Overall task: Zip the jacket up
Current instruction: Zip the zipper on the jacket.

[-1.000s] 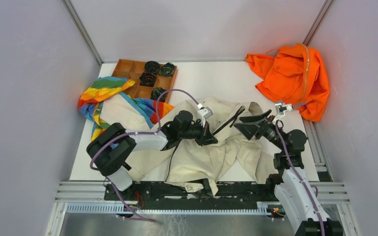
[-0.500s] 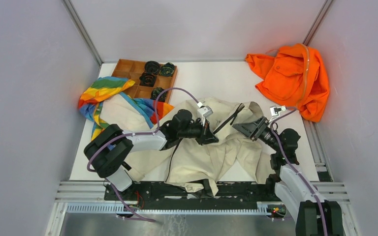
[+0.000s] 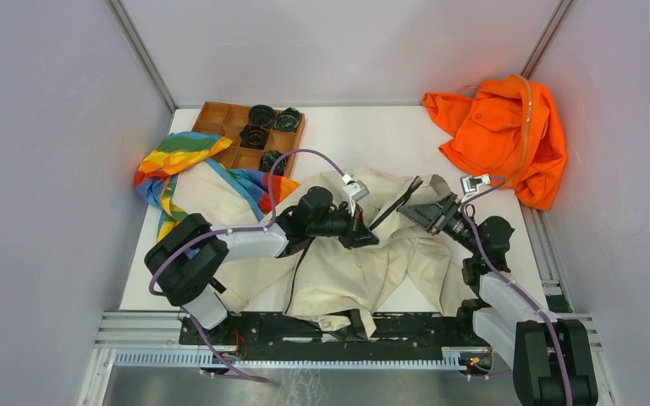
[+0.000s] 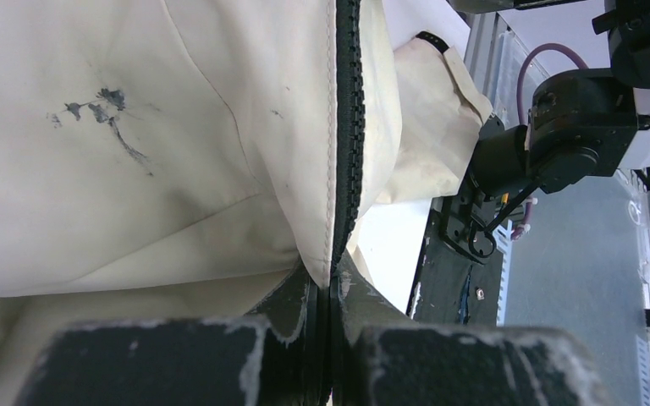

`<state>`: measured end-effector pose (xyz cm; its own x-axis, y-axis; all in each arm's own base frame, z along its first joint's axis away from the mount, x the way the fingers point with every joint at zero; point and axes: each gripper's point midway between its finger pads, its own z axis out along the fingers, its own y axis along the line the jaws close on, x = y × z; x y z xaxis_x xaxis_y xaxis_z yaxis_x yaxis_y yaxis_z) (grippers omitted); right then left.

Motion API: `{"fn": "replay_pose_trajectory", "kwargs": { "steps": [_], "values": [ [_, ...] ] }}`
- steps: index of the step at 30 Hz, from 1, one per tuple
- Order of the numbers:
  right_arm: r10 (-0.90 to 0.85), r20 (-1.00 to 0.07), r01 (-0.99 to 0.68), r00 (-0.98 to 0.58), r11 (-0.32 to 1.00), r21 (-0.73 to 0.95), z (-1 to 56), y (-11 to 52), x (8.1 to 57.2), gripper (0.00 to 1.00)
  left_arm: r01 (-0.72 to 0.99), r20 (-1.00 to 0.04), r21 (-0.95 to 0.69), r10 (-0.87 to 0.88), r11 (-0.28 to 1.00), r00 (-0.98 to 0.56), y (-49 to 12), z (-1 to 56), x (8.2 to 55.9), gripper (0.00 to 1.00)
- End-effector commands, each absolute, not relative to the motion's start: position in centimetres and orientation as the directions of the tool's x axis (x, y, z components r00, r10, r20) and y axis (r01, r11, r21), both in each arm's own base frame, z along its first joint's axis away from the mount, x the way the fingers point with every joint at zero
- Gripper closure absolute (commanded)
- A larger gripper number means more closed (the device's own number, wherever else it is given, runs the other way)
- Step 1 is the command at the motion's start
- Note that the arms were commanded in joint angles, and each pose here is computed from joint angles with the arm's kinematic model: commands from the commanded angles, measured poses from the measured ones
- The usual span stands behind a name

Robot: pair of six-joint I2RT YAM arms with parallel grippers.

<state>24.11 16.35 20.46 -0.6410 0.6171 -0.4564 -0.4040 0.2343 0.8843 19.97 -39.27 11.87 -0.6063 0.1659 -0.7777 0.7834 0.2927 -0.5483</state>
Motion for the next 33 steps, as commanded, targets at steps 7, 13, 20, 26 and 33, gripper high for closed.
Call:
{"fn": "replay_pose_trajectory", "kwargs": {
  "steps": [7,13,20,26,33],
  "values": [
    [0.642,-0.455,-0.41,-0.618,0.23,0.883,21.7,16.2,25.1,0.6,0.802,-0.798,-0.555,0.13,0.22,-0.588,-40.5,15.2,19.5,0.98],
    [0.662,-0.432,-0.403,-0.612,0.208,0.891,22.0,16.2,25.5,0.68,0.8,-0.795,-0.558,0.136,0.219,-0.591,-40.7,15.0,19.2,0.98],
    [0.666,-0.413,-0.384,-0.621,0.2,0.901,21.7,16.4,25.6,0.69,0.803,-0.796,-0.557,0.138,0.21,-0.589,-41.2,15.2,19.0,0.98],
    [0.671,-0.397,-0.354,-0.626,0.209,0.912,21.1,16.3,25.7,0.56,0.804,-0.797,-0.557,0.138,0.208,-0.588,-41.4,15.3,18.9,0.98],
    [0.688,-0.397,-0.362,-0.608,0.204,0.909,21.6,16.1,25.9,0.65,0.809,-0.801,-0.551,0.14,0.206,-0.582,-41.7,15.3,18.7,0.98]
  ]
}}
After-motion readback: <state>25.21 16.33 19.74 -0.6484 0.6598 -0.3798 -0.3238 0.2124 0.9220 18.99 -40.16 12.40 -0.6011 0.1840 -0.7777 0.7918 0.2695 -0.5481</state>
